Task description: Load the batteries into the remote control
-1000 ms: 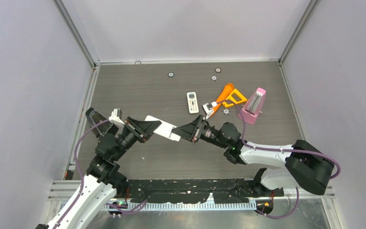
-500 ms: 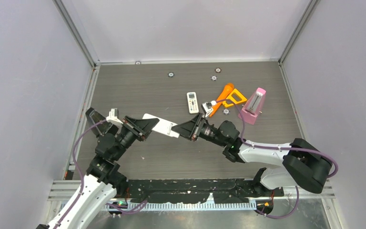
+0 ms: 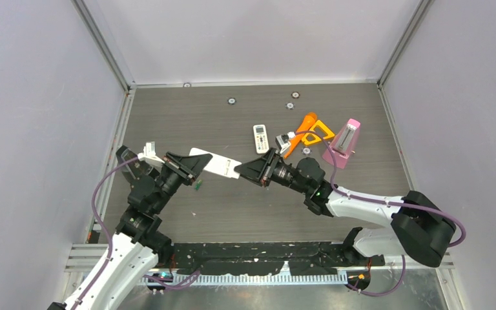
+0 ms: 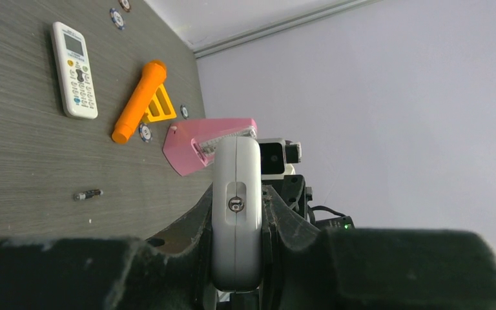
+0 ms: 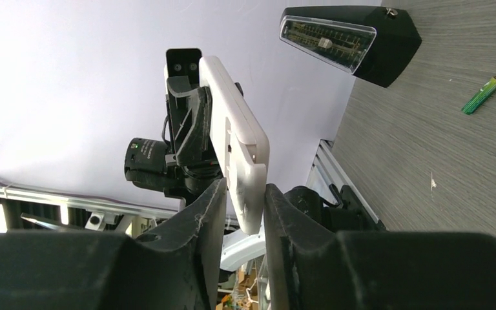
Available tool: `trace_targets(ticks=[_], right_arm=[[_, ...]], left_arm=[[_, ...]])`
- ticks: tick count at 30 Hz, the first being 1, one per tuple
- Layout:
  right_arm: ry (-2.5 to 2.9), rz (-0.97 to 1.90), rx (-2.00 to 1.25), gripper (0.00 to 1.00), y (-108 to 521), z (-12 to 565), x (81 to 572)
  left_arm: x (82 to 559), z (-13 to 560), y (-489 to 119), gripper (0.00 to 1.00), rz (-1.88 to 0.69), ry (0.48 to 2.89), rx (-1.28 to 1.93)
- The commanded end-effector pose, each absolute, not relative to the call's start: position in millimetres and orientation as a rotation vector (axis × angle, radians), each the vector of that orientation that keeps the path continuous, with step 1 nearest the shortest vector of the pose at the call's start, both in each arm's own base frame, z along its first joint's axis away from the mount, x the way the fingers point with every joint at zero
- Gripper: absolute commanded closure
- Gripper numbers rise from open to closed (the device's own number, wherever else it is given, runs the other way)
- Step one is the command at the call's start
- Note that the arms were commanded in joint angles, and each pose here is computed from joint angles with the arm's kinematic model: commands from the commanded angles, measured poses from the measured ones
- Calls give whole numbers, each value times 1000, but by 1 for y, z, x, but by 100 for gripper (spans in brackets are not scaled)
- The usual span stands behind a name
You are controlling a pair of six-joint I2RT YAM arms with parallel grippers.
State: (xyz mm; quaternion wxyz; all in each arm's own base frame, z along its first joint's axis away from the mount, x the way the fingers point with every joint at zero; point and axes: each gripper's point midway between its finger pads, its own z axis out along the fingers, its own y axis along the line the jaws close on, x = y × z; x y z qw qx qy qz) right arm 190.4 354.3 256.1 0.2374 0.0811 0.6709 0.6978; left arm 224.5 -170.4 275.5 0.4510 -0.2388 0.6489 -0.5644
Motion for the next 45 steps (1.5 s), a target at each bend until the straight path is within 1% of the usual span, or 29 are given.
trace_targets(ticks=[1,6,8,12,17,18,19,20,21,22,23,26,27,28,32,35,38,42,45], right_arm=[[1764,1967,180,70,358,281,192],[1769,1978,175,89,359,283,190],[1759,1988,167,94,358,288,188],[1748,1989,144,95,357,299,186],[1770,1906,144,95,346,295,187],[1827,1829,150,95,344,279,191],[1841,1788,143,95,339,278,191],[1943,1648,165,95,332,250,197],[1965,1579,169,95,323,246,198],[2068,1381,201,95,306,212,205],[2056,1260,251,95,289,206,215],[2210,888,280,95,232,147,214],[2226,794,317,95,214,135,220],[2281,693,309,95,197,119,214],[2343,357,312,95,144,88,214],[2374,195,292,95,126,73,216],[2447,78,256,95,121,53,216],[2495,-10,222,95,122,39,222],[2496,6,199,95,131,37,229]], left_arm=[[225,286,-167,100,-1376,1562,-549],[228,280,-164,100,-1311,1584,-535],[230,275,-161,100,-1248,1612,-510],[233,267,-155,100,-1110,1664,-436],[231,265,-157,100,-1048,1683,-315],[230,265,-157,100,-1037,1683,-279],[229,266,-158,100,-1030,1683,-254],[226,268,-159,100,-1030,1677,-222],[224,269,-161,100,-1029,1670,-188],[221,272,-161,100,-1026,1662,-155],[219,274,-163,100,-1025,1658,-120],[209,281,-169,100,-1042,1639,-15],[204,284,-172,100,-1058,1628,31],[199,288,-177,100,-1082,1606,81],[176,305,-194,100,-1181,1516,277],[169,309,-199,100,-1212,1505,336],[166,311,-200,100,-1223,1497,350],[167,311,-200,100,-1227,1502,336],[167,311,-200,100,-1228,1505,329]])
